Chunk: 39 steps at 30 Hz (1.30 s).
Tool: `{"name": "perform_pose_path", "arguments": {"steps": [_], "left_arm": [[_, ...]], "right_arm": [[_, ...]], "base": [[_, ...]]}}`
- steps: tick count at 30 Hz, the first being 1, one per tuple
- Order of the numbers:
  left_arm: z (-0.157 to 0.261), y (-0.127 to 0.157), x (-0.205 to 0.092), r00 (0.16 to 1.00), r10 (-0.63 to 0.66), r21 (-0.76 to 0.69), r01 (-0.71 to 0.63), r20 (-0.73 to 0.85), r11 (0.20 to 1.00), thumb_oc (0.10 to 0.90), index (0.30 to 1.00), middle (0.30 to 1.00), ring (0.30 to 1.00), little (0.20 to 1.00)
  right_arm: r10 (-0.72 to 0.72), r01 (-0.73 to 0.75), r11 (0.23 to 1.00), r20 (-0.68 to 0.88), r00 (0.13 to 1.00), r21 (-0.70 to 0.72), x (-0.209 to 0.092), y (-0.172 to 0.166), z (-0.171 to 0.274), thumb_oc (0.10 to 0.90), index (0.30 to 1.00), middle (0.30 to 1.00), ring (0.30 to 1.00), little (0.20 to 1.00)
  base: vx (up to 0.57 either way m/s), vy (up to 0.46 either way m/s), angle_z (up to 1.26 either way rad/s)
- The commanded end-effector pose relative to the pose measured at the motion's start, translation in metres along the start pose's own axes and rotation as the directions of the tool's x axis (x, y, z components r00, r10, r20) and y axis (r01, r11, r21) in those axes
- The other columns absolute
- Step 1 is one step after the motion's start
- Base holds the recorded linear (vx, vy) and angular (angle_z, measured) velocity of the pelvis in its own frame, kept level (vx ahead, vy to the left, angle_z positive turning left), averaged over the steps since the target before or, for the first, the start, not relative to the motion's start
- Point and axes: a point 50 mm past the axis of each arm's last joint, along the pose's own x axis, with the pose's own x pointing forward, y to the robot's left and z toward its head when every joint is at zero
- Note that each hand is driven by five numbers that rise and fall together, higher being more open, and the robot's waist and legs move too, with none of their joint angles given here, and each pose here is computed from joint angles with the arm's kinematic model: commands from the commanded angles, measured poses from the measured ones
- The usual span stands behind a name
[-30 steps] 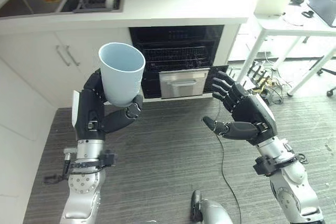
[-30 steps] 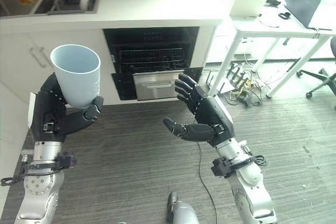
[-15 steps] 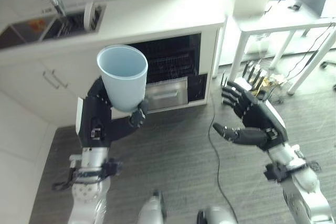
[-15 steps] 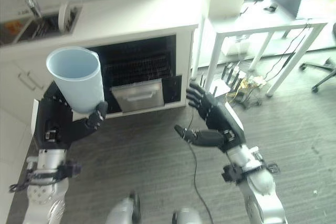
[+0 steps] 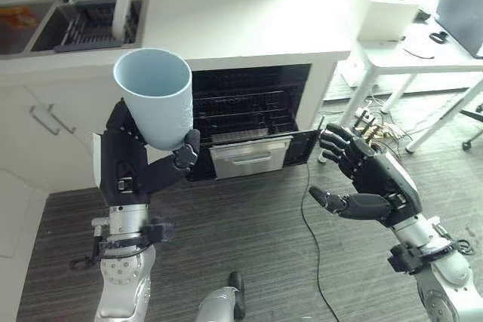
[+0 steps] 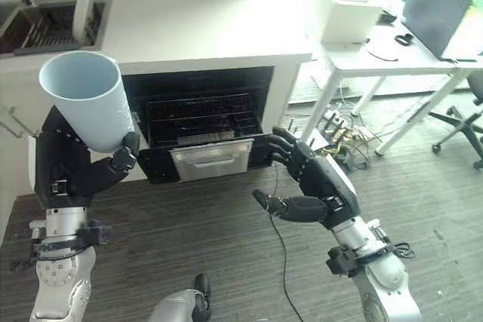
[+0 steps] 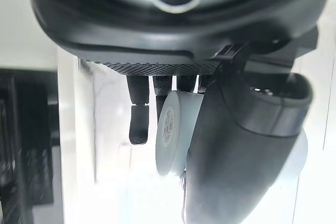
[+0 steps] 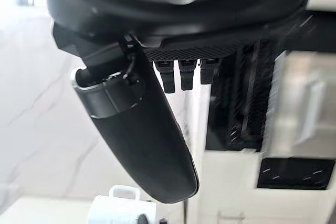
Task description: Place the dishes in the dishwasher.
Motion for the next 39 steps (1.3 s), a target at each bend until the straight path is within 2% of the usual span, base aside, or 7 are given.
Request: {"name": "perform_pose_path", "arguments": {"steps": [1, 5, 10, 20, 26, 32, 39], "left_arm": [[0.045, -0.002, 0.019, 0.961, -0.081, 0.055, 0.069, 0.264, 0.996, 0.4, 0.3, 0.3, 0.3, 0.3], [0.049, -0.008, 0.022, 0.947, -0.115, 0.121, 0.082, 0.299, 0.989, 0.4, 0.3, 0.3, 0.3, 0.3], [0.053, -0.008, 0.027, 0.932, -0.142, 0.161, 0.092, 0.334, 0.983, 0.4, 0.3, 0.3, 0.3, 0.3], [0.049, -0.003, 0.021, 0.947, -0.11, 0.185, 0.055, 0.302, 0.981, 0.4, 0.3, 0.3, 0.3, 0.3], [0.048, -0.004, 0.021, 0.956, -0.083, 0.143, 0.044, 0.281, 0.989, 0.4, 0.3, 0.3, 0.3, 0.3], [0.047, -0.004, 0.018, 0.962, -0.042, 0.048, 0.031, 0.269, 0.998, 0.4, 0.3, 0.3, 0.3, 0.3], [0.04, -0.003, 0.009, 0.972, -0.028, 0.025, 0.023, 0.232, 0.999, 0.4, 0.3, 0.3, 0.3, 0.3]], "right_arm": [[-0.021, 0.023, 1.0, 0.22, 0.975, -0.008, 0.014, -0.001, 0.031, 0.8, 0.9, 0.9, 0.9, 0.9], [-0.019, -0.005, 0.992, 0.189, 0.982, 0.125, 0.021, 0.01, 0.021, 0.8, 0.9, 0.9, 0.9, 0.9], [-0.035, 0.012, 0.992, 0.183, 0.982, 0.126, 0.018, 0.006, 0.017, 0.8, 0.9, 0.9, 0.9, 0.9], [0.087, -0.103, 0.991, 0.171, 0.981, 0.089, 0.023, 0.017, 0.016, 0.8, 0.9, 0.9, 0.9, 0.9], [0.101, -0.111, 0.992, 0.16, 0.982, 0.052, 0.033, 0.014, 0.023, 0.8, 0.9, 0.9, 0.9, 0.9], [0.083, -0.083, 0.997, 0.093, 0.992, -0.006, 0.022, 0.004, 0.019, 0.8, 0.9, 0.9, 0.9, 0.9], [0.033, -0.033, 0.999, 0.017, 0.999, 0.002, 0.019, 0.001, 0.006, 0.8, 0.9, 0.9, 0.9, 0.9]], "base": [[0.14, 0.11, 0.12], [0.13, 0.09, 0.17], [0.1, -0.082, 0.14], [0.23, -0.288, 0.23], [0.28, -0.425, 0.07], [0.2, -0.319, 0.21], [0.11, 0.014, 0.1]]}}
